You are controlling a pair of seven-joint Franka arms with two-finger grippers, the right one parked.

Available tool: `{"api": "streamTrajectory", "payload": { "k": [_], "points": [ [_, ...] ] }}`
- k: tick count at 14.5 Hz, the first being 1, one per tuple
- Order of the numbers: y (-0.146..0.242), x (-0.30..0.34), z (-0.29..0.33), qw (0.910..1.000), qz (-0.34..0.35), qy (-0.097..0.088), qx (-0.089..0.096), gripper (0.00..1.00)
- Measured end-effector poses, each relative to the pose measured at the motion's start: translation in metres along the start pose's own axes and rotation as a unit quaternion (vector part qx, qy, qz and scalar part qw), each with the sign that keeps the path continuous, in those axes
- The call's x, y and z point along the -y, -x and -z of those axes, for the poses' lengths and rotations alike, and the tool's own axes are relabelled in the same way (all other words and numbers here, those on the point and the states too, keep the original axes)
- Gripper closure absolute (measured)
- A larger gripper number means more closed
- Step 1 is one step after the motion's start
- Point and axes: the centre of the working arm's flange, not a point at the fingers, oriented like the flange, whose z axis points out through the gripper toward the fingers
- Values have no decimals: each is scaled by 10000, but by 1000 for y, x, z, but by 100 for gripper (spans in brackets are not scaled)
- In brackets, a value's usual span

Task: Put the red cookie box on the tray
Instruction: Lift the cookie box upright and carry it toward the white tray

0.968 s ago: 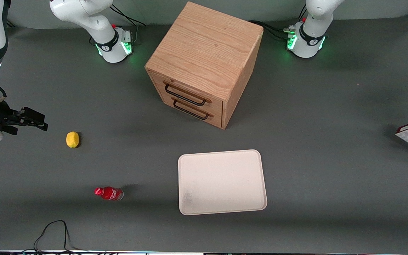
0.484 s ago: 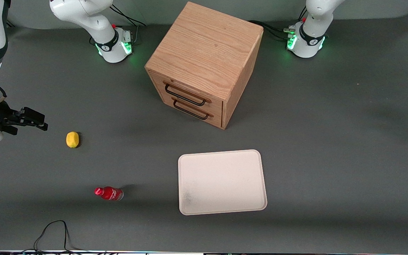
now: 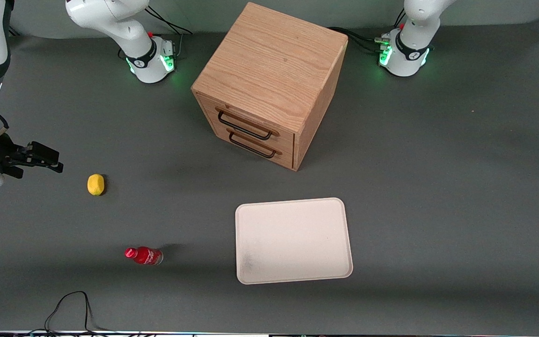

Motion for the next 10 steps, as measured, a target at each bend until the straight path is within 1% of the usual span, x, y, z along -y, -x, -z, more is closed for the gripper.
{"api": "streamTrajectory", "payload": {
  "k": [2, 5, 8, 10],
  "points": [
    [19, -50, 4, 9991, -406, 6, 87, 97],
    [68, -139, 25, 9936, -1124, 58, 59, 97],
    [129, -215, 48, 9853, -1705, 110, 11, 97],
    [176, -265, 58, 9756, -2192, 150, -33, 97]
  ]
}}
